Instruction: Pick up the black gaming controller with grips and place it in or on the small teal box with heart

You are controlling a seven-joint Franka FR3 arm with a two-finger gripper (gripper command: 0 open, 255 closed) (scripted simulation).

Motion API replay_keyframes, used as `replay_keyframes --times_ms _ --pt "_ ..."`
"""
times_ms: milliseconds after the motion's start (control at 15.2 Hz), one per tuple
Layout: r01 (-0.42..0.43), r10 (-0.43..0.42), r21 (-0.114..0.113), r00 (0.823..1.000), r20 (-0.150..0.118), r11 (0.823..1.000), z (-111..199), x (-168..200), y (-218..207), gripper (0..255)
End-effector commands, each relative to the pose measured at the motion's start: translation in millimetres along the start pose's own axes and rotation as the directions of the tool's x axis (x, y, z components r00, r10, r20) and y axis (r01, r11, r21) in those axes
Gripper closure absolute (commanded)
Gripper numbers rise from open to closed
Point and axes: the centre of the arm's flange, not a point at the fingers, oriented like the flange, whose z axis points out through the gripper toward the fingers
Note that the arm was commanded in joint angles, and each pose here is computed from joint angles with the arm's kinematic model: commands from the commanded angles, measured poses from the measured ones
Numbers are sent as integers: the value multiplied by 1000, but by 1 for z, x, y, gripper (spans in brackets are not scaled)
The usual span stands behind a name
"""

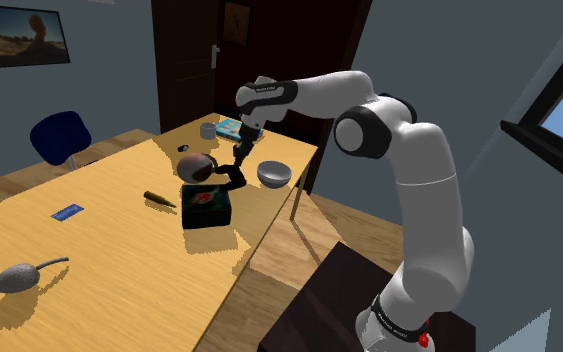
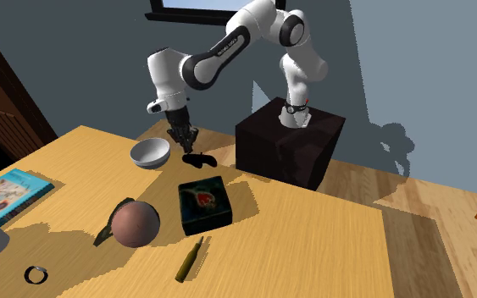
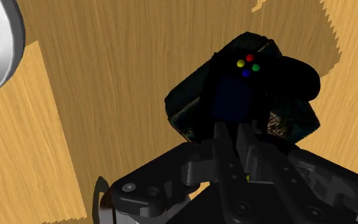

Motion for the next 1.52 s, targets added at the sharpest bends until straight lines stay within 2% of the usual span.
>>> replay_keyframes --times_ms 0,528,1452 --pt "-1 1 0 1000 0 1000 3 20 -14 255" --pt "-1 1 0 1000 0 1000 12 107 -66 255" --pt "-1 1 0 1000 0 1000 83 98 -49 255"
